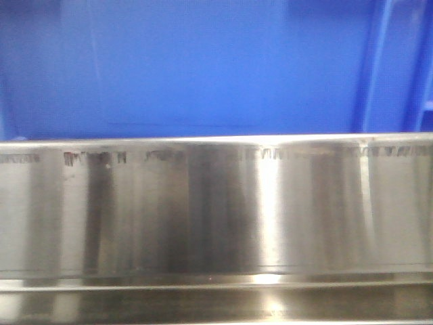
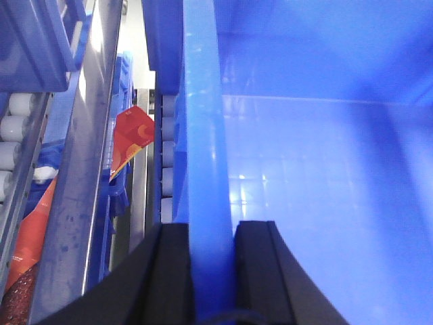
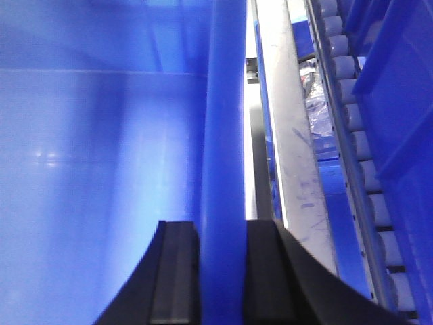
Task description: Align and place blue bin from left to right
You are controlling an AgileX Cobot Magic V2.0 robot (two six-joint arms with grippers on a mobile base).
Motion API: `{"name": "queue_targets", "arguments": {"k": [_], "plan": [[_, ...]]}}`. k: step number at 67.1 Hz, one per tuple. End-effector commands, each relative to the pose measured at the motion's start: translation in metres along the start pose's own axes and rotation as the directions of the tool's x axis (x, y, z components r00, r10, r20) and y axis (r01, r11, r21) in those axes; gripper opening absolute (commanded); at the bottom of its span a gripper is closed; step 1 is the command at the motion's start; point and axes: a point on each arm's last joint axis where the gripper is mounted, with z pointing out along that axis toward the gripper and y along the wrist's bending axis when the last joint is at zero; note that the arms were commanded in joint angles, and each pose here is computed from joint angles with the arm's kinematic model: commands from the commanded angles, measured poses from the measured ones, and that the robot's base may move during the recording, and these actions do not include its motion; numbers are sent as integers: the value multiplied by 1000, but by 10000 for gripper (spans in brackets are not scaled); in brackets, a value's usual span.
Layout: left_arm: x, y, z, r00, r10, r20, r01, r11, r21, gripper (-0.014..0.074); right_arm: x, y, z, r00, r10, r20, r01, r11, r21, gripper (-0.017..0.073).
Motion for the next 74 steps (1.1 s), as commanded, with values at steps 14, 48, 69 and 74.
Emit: {"name": "queue_targets", "arguments": {"k": [14, 48, 69, 74], "plan": [[-6, -13, -5, 998, -13, 56, 9, 996, 86, 143, -12, 18, -3, 992, 20, 121, -2, 990, -144, -64], [-7, -11, -5, 998, 3, 67, -8, 998, 68, 437, -11, 15, -3, 993, 20, 116, -6, 993, -114, -9], [-9, -10, -9, 996, 13, 83, -18, 998, 57, 437, -11, 14, -3, 994, 13, 112, -2, 995, -101, 455], [-11, -9, -12, 995, 17, 94, -22, 998, 52, 437, -12, 14, -5, 993, 16, 117, -4, 995, -103, 454]]}}
